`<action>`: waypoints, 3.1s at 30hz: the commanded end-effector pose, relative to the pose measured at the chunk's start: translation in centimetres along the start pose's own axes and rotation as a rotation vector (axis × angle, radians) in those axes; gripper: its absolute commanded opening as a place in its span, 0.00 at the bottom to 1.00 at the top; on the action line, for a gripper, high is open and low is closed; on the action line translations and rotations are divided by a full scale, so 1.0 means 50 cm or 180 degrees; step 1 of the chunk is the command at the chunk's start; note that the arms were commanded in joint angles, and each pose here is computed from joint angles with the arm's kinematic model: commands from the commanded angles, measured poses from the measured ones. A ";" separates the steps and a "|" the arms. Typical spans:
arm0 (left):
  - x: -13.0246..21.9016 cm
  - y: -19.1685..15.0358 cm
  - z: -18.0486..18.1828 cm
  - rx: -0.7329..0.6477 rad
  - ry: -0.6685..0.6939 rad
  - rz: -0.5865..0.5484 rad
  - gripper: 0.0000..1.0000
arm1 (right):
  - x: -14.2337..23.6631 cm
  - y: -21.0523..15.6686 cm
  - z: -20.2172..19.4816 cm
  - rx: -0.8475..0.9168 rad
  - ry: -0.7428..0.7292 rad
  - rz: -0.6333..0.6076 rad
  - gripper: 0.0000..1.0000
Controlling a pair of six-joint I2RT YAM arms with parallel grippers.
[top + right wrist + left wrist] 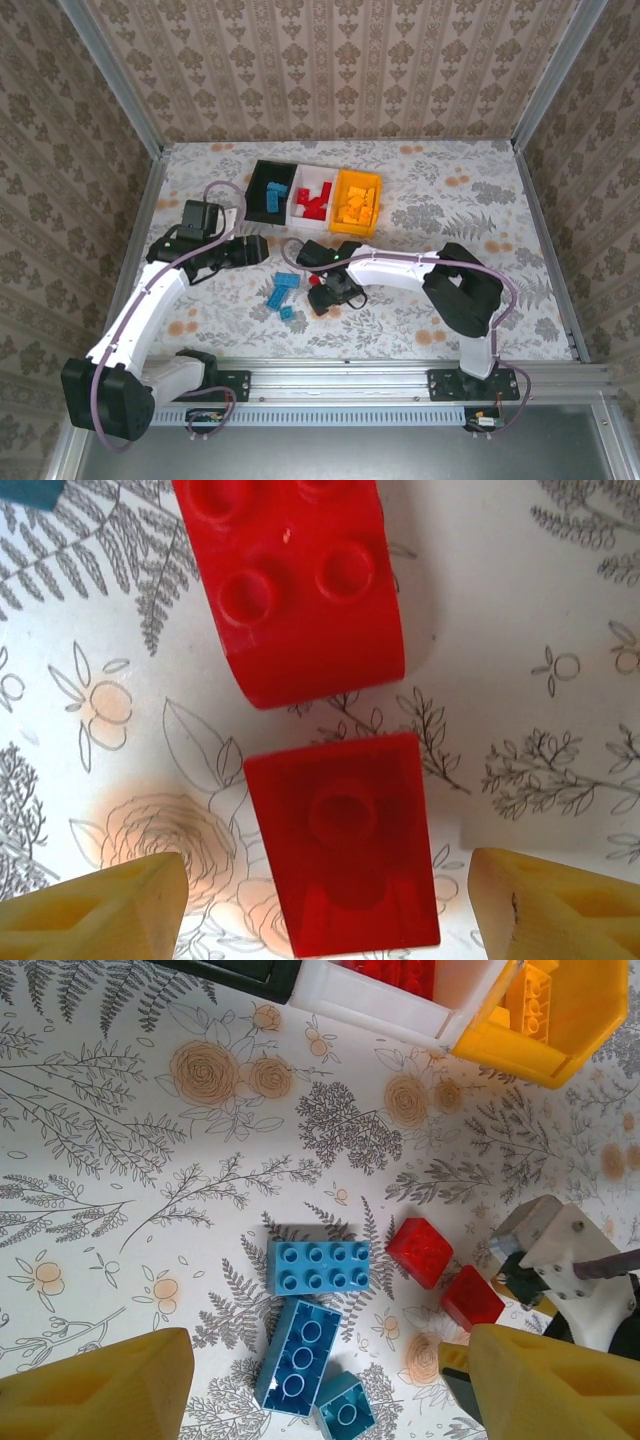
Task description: Sort the legos into containers by color
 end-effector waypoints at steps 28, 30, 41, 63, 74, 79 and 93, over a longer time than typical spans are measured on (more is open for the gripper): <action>-0.014 -0.004 0.006 0.0036 -0.0079 0.0029 0.75 | 0.136 0.076 -0.092 -0.0213 -0.0119 -0.0474 0.37; -0.010 -0.008 0.008 0.0014 -0.0052 0.0033 0.76 | 0.167 0.108 -0.108 -0.0296 0.0006 -0.0602 0.37; -0.033 -0.071 -0.007 -0.0098 -0.0012 0.0209 0.77 | 0.216 0.349 -0.207 -0.0767 0.0468 -0.1169 0.37; -0.142 -0.115 -0.121 -0.1086 0.0072 0.0732 1.00 | 0.330 0.391 -0.296 -0.0908 0.0697 -0.1660 0.68; -0.244 -0.140 -0.167 -0.1784 0.0314 0.1228 1.00 | 0.310 0.096 -0.300 -0.1164 0.0510 -0.1461 0.70; -0.283 -0.144 -0.177 -0.1866 0.0351 0.1350 1.00 | 0.283 -0.001 -0.303 -0.1349 0.0487 -0.1397 0.71; -0.345 -0.164 -0.155 -0.1932 0.0506 0.1641 0.79 | 0.246 -0.031 -0.304 -0.1468 0.0545 -0.1315 0.71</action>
Point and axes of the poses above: each hand's point on the last joint's axis, 136 mm out from that joint toward the fingers, its own x axis back along the fingers, its own z axis along the line the jaws close on, y = z × x, the point moved 5 cm from there along x, back along the fingers, and after that the axes turned 6 degrees about x, right-handed, at the moved point
